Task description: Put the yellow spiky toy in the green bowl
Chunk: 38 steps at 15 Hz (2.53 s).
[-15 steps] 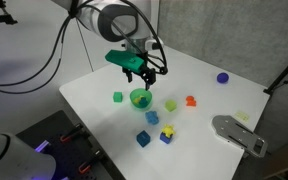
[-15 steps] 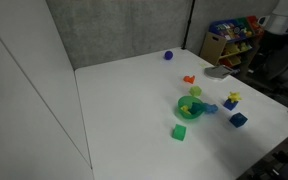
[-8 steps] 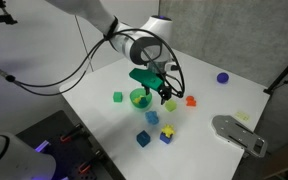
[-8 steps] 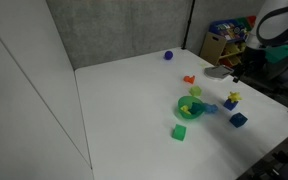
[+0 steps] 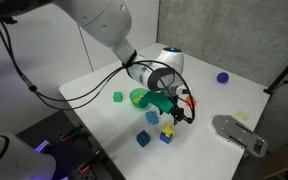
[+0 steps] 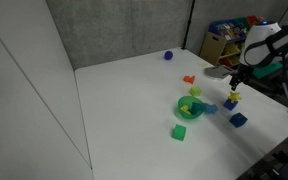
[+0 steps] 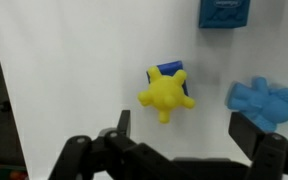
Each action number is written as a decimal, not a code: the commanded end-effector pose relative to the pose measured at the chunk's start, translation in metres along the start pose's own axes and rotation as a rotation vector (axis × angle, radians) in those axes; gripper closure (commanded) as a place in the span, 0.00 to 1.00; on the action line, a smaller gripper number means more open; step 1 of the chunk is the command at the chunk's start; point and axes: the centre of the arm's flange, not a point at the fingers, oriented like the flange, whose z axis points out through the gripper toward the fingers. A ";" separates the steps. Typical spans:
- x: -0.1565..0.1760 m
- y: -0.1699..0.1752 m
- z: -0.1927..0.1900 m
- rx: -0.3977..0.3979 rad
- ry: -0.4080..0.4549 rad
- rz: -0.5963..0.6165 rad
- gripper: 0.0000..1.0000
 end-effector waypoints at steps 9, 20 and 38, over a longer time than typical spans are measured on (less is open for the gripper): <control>-0.004 0.007 0.072 -0.035 -0.029 -0.017 0.00; -0.004 -0.007 0.064 -0.048 0.085 -0.064 0.63; -0.025 -0.159 -0.084 -0.005 0.294 -0.304 0.98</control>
